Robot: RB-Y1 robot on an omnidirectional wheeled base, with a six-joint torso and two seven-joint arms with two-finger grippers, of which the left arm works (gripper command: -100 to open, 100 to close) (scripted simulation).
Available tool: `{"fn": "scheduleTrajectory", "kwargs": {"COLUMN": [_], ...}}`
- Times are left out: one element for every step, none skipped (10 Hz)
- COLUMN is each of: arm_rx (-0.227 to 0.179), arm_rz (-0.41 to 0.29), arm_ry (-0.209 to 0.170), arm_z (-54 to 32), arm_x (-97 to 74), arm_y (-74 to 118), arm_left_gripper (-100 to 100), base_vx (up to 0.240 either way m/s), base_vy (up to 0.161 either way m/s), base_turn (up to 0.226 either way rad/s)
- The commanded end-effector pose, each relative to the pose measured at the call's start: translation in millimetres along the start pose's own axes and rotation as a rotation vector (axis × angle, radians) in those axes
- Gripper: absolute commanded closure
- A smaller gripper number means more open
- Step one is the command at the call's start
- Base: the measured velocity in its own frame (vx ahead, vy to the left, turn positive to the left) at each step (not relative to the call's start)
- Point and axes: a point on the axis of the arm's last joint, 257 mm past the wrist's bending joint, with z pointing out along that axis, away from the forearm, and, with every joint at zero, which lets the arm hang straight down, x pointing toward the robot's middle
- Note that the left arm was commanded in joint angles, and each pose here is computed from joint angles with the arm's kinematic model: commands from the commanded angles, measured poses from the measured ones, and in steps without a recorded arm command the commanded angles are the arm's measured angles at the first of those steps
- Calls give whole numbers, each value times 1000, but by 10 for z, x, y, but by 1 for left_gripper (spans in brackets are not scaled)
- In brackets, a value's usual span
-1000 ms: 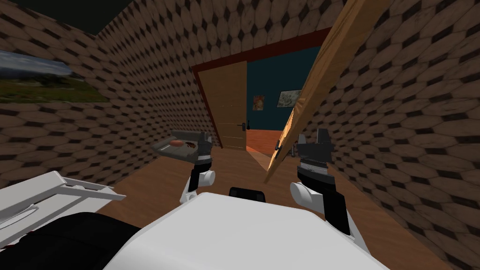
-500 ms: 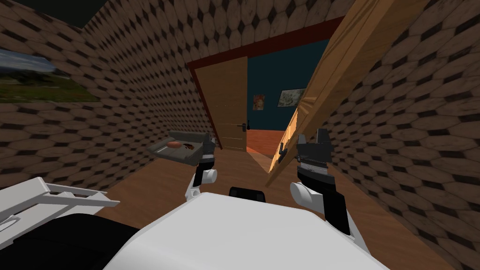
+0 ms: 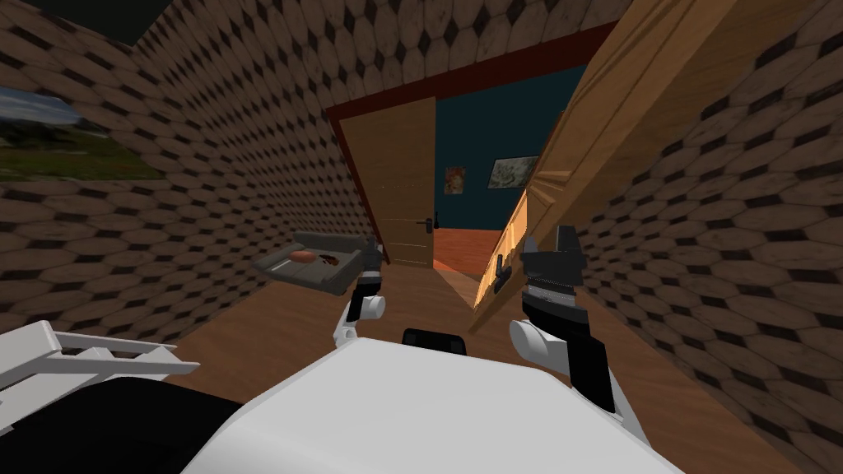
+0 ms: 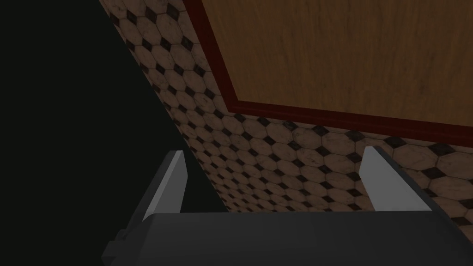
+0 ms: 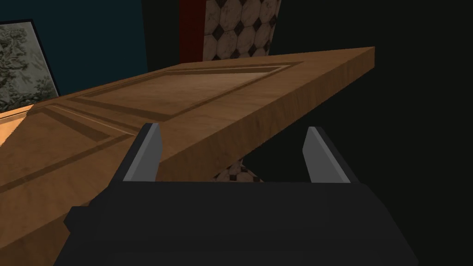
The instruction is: Pull the door open
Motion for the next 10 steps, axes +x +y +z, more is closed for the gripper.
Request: {"fn": "scheduleTrajectory", "kwargs": {"arm_rx": [-18,-30,-42,-54,-66,-78,-91,-104,-117,-129], "arm_rz": [-6,-11,-15,-18,-22,-27,-31,-35,-39,-43], "arm_ry": [10,16,22,28,34,40,46,52,58,64], "arm_z": [32,41,49,57,64,70,76,82,86,90], "arm_x": [47,81,116,151,186,224,263,301,340,380], "arm_y": [116,191,265,338,411,488,564,639,713,788], "arm_left_gripper": [-100,-100,-100,-100,-100,-100,-100,-100,-100,-100], "base_vx": [92,81,83,94,89,89,102,112,101,83], "base_vy": [35,28,43,47,28,21,31,36,42,50], "base_turn": [-14,-14,-11,-15,-13,-13,-14,-12,-9,-14]}}
